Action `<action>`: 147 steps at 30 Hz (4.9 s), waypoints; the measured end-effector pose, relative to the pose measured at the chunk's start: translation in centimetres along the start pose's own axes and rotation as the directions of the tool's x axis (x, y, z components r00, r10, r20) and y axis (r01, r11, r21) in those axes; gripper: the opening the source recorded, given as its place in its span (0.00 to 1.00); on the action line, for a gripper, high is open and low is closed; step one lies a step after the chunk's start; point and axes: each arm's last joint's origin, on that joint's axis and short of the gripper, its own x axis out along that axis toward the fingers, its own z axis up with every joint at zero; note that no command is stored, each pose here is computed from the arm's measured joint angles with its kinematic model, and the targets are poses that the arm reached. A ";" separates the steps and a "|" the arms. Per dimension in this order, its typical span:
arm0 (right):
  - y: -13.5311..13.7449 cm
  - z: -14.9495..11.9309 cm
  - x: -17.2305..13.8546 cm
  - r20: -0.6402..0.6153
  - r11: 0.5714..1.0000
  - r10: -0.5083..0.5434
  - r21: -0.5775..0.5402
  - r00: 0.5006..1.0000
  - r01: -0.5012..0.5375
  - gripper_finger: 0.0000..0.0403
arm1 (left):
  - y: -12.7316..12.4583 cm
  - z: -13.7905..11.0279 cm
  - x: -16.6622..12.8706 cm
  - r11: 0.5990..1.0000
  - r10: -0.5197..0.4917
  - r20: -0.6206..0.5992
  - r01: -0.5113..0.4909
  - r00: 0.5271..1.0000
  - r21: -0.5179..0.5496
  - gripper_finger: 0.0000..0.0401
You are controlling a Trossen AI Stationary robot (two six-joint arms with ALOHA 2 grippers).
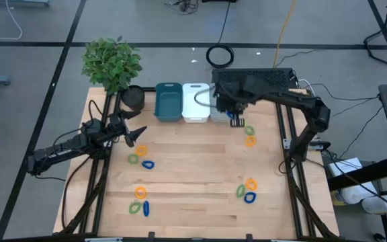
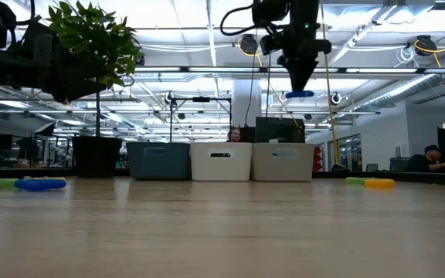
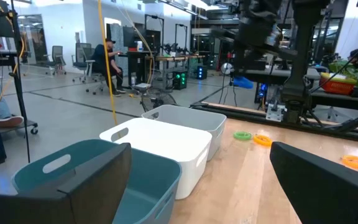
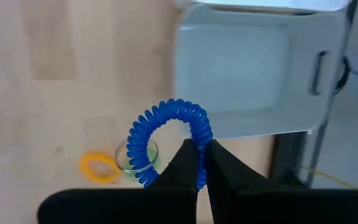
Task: Sort spring keychains
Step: Put the blue spring keychain in the gray bin
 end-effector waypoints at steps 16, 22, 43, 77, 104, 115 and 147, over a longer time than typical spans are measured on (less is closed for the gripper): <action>-11.6 -0.4 4.0 -0.019 0.998 -0.059 -0.020 0.998 0.058 0.00 | 0.0 0.0 0.0 1.000 0.000 0.000 0.000 1.000 0.000 0.98; -11.7 0.2 6.2 -0.045 1.000 -0.027 -0.002 0.999 0.027 0.00 | 0.0 0.0 0.0 1.000 0.000 0.000 0.000 1.000 0.000 0.98; -8.4 1.3 15.9 0.052 0.998 -0.062 -0.022 0.997 0.063 0.00 | 0.0 0.0 0.0 1.000 0.000 0.000 0.000 1.000 0.000 0.98; -6.9 1.3 16.9 0.066 0.999 -0.006 -0.043 0.998 0.009 0.29 | 0.0 0.0 0.0 1.000 0.000 0.000 0.000 1.000 0.000 0.98; -5.1 -1.9 2.9 0.143 0.940 -0.302 0.209 0.942 0.270 0.40 | 0.0 0.0 0.0 1.000 0.000 0.000 0.000 1.000 0.000 0.98; 0.7 -3.5 -1.3 0.102 0.939 -0.218 0.293 0.971 0.180 0.40 | 0.0 0.0 0.0 1.000 0.000 -0.001 0.000 1.000 0.000 0.98; 17.2 -4.7 -6.4 0.110 0.868 0.162 0.456 0.981 -0.195 0.40 | 0.0 0.0 0.0 1.000 0.000 0.000 0.000 1.000 0.000 0.98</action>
